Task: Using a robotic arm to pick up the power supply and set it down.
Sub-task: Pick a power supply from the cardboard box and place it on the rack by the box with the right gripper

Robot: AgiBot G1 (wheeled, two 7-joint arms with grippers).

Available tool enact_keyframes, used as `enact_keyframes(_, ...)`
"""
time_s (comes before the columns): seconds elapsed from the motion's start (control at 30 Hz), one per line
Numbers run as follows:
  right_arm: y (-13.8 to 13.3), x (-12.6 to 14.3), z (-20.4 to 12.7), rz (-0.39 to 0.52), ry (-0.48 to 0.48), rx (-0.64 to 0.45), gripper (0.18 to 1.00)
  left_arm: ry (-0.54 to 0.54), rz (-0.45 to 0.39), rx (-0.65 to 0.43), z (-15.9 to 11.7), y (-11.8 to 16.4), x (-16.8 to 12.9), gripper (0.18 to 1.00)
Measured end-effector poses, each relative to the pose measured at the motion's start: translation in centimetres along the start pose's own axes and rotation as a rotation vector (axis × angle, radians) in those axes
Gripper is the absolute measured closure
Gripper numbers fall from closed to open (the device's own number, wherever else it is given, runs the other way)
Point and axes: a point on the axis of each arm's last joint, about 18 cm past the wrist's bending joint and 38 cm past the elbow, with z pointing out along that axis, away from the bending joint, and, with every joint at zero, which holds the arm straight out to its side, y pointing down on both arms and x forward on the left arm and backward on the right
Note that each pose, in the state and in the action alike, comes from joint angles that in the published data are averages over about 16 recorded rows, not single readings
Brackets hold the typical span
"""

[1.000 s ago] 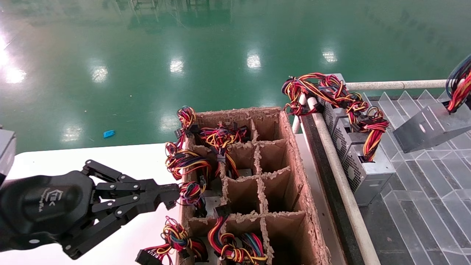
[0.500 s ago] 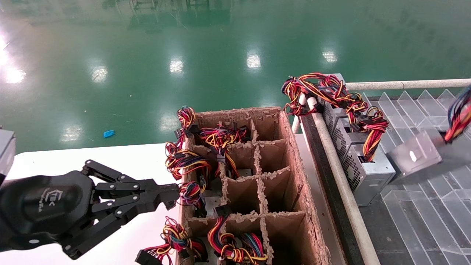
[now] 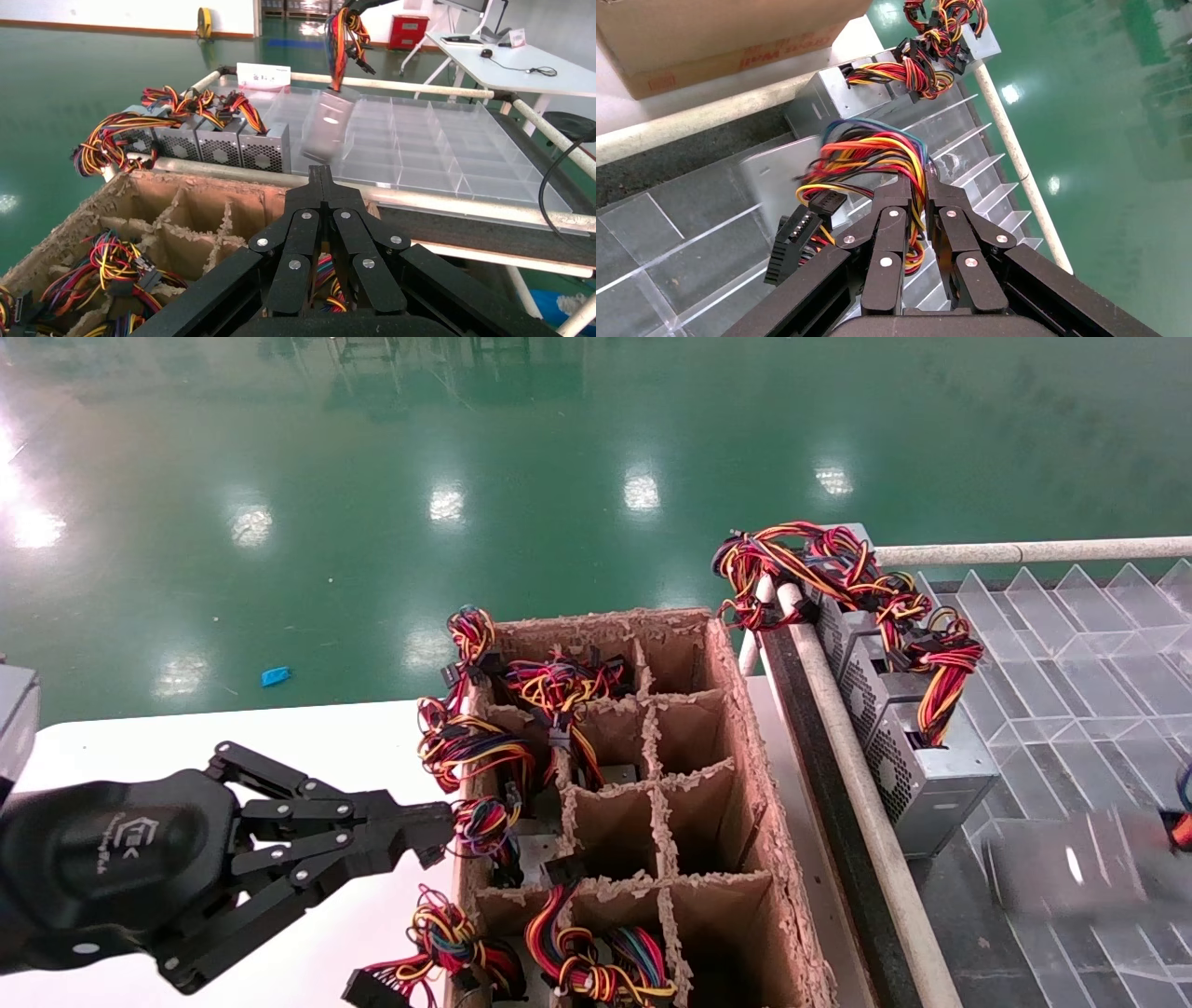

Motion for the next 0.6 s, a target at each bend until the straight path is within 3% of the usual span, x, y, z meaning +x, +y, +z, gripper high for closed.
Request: enact_keyframes(0.6,-1.0,-0.6,2.8,0.018,-0.016,0.124,0.969,0.0,0.0,0.0,0.0,0.0,0.0,0.993)
